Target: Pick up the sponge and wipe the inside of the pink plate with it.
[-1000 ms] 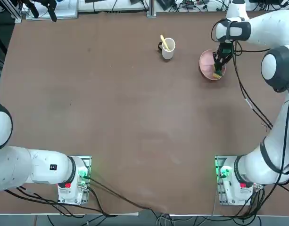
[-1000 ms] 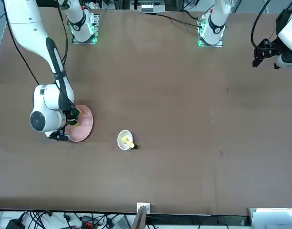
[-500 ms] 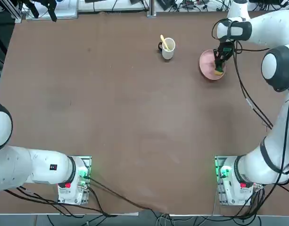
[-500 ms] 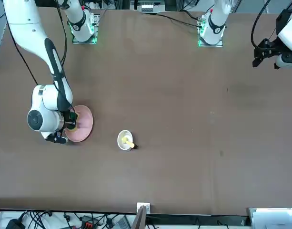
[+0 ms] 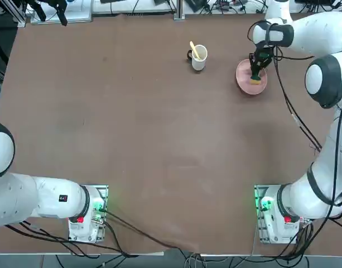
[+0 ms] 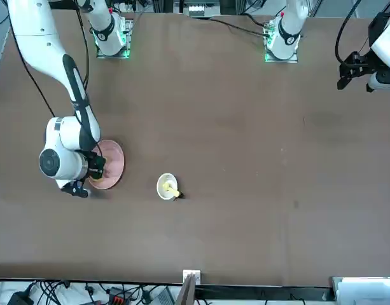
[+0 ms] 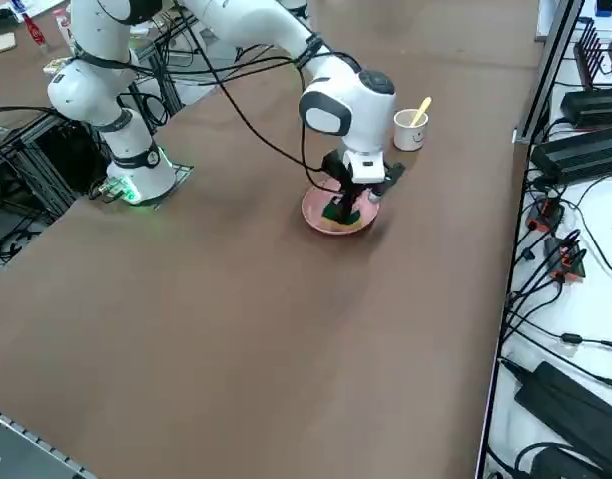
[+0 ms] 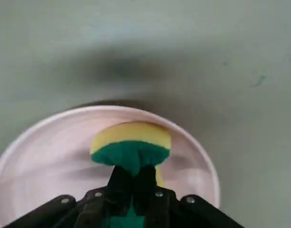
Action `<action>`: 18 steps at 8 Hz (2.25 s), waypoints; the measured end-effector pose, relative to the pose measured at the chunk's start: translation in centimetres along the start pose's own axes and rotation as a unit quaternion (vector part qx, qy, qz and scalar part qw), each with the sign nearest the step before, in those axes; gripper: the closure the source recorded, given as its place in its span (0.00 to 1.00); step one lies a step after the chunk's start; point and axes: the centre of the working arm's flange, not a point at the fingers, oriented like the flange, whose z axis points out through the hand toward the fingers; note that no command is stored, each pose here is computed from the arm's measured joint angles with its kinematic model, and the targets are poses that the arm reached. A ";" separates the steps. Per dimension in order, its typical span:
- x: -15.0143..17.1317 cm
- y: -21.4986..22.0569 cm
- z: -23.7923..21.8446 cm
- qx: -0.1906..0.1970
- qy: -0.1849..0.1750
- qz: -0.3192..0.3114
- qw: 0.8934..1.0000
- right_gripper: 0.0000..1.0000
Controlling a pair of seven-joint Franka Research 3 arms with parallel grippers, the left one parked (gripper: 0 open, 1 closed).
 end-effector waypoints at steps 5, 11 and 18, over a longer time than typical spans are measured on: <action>-1.4 -5.9 -0.3 0.010 0.006 0.034 0.999 0.94; -4.1 -6.4 0.3 0.001 -0.020 0.035 0.999 0.94; -6.8 -1.9 1.6 -0.006 -0.053 0.017 0.998 0.94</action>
